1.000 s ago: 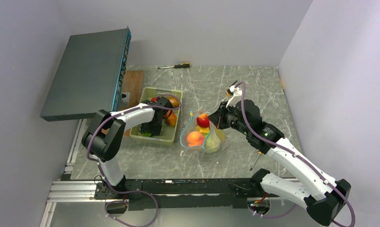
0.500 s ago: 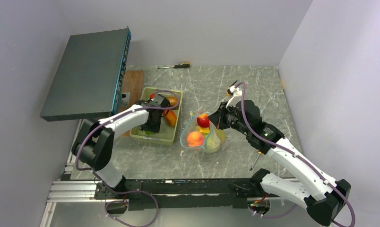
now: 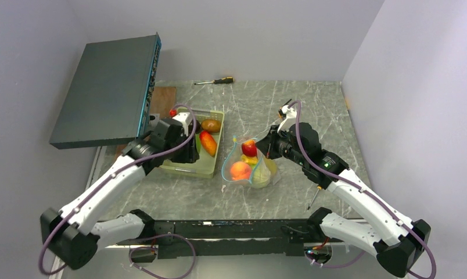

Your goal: Place the food in the zip-top bag and seal the zipper

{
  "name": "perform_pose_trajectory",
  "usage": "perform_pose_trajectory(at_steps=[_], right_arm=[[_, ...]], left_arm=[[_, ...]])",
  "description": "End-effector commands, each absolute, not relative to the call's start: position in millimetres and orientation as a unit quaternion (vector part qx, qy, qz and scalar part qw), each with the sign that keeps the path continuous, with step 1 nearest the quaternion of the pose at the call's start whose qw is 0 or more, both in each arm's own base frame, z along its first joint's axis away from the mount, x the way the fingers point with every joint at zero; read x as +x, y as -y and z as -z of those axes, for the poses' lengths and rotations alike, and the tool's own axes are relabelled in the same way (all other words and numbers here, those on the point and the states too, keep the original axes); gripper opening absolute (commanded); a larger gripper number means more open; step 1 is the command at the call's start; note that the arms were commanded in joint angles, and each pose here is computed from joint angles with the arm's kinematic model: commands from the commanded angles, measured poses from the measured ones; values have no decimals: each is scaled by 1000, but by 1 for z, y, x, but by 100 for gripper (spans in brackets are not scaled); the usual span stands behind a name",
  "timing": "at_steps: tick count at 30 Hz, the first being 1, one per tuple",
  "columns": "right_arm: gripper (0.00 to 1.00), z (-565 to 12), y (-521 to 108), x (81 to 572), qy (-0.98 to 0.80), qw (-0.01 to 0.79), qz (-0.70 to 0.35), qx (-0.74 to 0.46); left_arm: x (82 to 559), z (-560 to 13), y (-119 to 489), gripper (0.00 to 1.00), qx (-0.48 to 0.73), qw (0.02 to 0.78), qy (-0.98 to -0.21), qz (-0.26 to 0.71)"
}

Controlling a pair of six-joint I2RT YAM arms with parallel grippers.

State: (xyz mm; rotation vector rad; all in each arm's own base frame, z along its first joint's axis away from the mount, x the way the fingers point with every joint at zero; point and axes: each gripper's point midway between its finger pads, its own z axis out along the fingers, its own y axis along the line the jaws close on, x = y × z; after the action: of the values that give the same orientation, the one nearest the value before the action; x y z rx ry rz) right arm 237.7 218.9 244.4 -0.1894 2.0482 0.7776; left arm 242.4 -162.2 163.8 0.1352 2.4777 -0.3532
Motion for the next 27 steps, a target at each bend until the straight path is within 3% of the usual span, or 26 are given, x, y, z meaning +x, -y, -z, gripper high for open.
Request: perform_pose_trajectory(at_steps=[1,5,11,21,27], right_arm=[[0,-256,-223,242,-816,470,-329,-74],[0,-258,-225,242,-815,469,-331,-75],[0,-258,-228,241,-814,465,-338,-76],[0,-260,-226,238,-813,466,-341,-76],[0,-258,-223,237,-813,468,-338,-73]], left_arm=[[214,-215,212,19,100,334,-881,320],[184,-245,245,19,147,316,-828,439],[157,-267,281,19,181,299,-781,517],[159,-261,332,16,208,258,-805,492],[166,-258,343,21,199,248,-809,495]])
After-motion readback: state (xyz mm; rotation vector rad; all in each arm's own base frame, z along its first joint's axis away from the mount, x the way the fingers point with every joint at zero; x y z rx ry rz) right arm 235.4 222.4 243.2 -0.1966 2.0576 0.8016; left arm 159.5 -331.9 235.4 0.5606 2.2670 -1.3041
